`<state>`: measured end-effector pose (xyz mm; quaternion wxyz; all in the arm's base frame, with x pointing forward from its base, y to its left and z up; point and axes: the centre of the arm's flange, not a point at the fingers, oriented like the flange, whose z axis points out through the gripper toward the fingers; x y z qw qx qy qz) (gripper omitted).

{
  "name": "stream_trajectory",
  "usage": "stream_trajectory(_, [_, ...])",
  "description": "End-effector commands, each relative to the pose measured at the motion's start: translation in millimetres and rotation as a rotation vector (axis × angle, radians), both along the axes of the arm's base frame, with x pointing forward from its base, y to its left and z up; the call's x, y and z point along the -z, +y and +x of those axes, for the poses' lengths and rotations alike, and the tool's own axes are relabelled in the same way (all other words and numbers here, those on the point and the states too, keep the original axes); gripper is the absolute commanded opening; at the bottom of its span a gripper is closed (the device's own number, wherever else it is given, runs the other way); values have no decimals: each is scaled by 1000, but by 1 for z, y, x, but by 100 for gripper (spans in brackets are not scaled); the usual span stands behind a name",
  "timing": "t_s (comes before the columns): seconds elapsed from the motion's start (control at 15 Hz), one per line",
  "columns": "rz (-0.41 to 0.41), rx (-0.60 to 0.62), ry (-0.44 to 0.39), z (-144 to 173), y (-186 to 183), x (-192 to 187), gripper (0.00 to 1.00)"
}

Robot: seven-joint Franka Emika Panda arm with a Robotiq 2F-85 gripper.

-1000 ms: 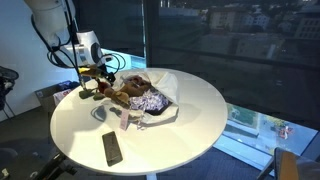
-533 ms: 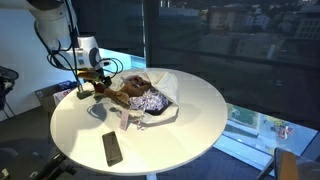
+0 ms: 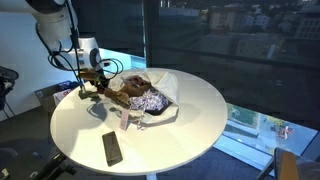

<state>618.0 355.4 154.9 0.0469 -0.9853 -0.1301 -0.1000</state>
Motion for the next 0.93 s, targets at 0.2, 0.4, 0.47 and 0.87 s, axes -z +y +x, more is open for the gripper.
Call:
stream_trajectory(0.2, [2,25,3,-31,-18,-40,4])
stream_trajectory(0.4, [-16,43,-44,-67,-34,-70,7])
stream_trajectory(0.47, [-23,55,-58,-77,-39,-79,8])
stream_trajectory(0.87, [-68,208,-208,-136,-81,-125,7])
